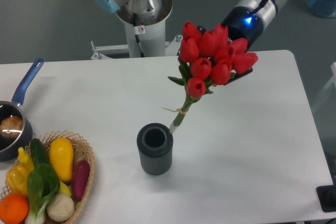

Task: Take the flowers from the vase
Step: 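Raise the tulip bouquet higher and move it away from the vase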

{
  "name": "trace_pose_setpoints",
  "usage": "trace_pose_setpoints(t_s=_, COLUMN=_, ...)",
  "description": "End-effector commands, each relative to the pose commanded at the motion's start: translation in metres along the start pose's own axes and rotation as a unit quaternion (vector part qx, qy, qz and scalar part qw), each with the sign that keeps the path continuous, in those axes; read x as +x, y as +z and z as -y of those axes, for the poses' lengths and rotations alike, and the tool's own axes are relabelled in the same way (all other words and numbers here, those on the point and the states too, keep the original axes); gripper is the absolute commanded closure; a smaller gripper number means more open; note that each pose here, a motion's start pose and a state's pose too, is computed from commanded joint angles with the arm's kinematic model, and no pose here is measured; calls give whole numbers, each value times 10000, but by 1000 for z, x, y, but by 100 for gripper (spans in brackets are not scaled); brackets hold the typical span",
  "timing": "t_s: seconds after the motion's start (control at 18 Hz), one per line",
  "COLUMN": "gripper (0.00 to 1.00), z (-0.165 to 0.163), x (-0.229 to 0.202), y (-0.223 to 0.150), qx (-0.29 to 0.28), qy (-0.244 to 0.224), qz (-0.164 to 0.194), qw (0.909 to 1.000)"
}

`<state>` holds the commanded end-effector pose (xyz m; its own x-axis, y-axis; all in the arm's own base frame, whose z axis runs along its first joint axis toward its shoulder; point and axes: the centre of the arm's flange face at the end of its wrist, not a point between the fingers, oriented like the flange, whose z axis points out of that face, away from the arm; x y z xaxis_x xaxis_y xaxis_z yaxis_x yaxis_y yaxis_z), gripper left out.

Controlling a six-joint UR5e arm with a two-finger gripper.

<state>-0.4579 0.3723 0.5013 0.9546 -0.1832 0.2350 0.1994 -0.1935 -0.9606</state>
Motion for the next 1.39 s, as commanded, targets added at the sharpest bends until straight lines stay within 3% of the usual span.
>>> trace_pose_setpoints(t_s=0.17, gripper=60, z=-1, x=-3, y=-2, qx=-46, qy=195, qz=55, qw=9998)
trace_pose_setpoints(t_s=0.39, gripper=60, z=-11, x=-9, y=-5, qx=-642, qy=459, qz=423, qw=9960)
trace_pose_setpoints(t_s=0.83, gripper=60, z=-19, x=-7, y=-3, qx=-957, qy=670, qz=546, qw=9916)
trace_pose_setpoints(t_s=1.39, gripper=60, z=-17, x=-8, y=-5, qx=-945, qy=689, qz=562, qw=9915)
